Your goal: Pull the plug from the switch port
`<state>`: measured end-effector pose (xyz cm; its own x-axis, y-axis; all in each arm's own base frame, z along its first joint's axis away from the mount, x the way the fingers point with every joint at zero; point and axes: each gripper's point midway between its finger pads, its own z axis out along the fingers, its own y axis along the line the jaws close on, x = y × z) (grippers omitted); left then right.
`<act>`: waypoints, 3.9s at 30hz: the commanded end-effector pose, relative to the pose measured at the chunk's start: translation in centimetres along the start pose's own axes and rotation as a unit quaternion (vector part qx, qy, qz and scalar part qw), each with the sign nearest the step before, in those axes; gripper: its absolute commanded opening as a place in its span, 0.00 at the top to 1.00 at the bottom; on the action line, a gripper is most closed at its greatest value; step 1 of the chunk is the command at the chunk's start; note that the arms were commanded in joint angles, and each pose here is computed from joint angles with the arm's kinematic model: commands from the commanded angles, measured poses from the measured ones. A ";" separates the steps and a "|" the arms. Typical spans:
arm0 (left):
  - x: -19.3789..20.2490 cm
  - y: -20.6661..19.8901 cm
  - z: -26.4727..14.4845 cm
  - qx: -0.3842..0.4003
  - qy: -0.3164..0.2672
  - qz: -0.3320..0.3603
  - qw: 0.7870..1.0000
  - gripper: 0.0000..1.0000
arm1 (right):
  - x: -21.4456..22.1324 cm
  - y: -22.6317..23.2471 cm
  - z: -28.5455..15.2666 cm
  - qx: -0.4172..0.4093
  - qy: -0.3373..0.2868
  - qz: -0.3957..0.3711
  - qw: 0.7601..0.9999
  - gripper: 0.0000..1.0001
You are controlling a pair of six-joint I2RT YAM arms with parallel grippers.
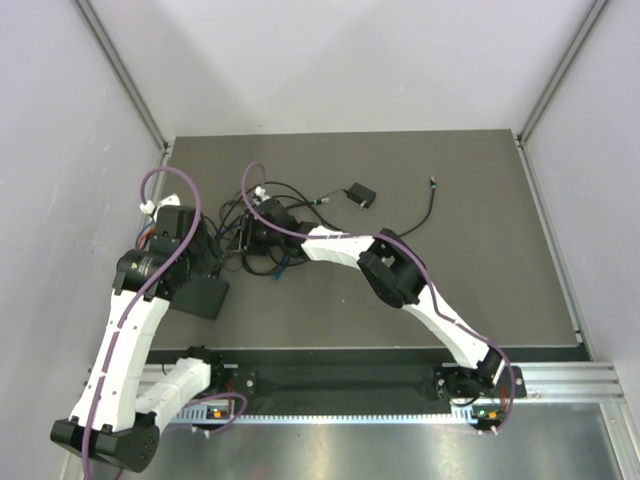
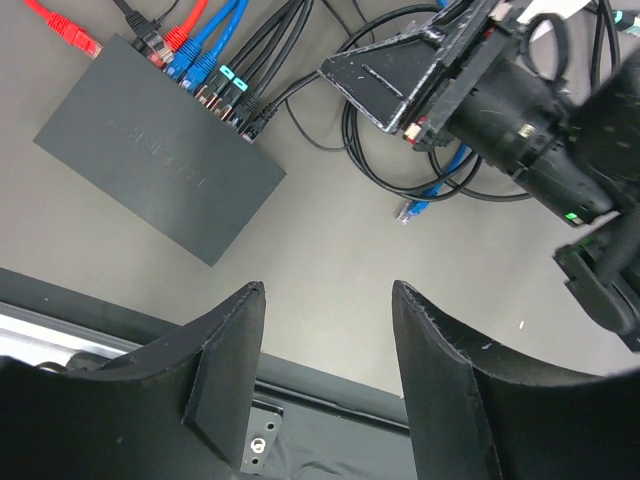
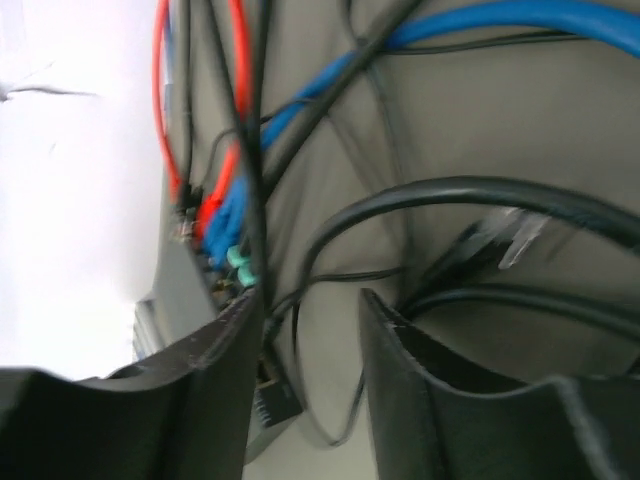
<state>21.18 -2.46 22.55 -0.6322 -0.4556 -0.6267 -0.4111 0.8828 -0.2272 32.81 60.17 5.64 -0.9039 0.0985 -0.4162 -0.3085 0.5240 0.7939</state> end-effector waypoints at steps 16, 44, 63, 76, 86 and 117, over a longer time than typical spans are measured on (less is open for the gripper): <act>-0.4 0.1 -0.2 -0.002 0.001 0.024 1.000 0.41 | -0.4 0.8 2.3 -0.033 0.000 -0.009 0.999 0.80; 5.9 -5.0 2.6 0.127 0.167 0.069 0.975 0.41 | -1.4 -6.3 -15.5 -0.033 0.185 -0.094 0.978 1.00; 13.5 -8.2 4.9 0.141 0.318 0.034 0.937 0.56 | -0.6 -10.1 -24.1 0.060 0.176 -0.085 0.979 0.47; 13.4 -9.3 5.9 0.140 0.335 0.038 0.931 0.55 | 2.6 -10.0 -23.7 0.013 0.198 -0.062 0.978 0.89; 13.8 -8.8 7.4 0.128 0.332 0.058 0.933 0.53 | 5.3 -9.4 -21.6 0.020 0.249 -0.078 0.965 0.89; 16.0 -7.6 9.3 0.095 0.386 0.074 0.915 0.62 | 1.5 -9.1 -23.2 0.064 0.202 -0.147 0.966 0.64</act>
<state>19.42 -15.20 7.07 -0.9734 -0.2209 0.0613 -0.2284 0.9122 -0.3402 30.80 32.07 3.41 -0.8906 -0.3280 -0.3150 -0.4487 0.7466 0.4912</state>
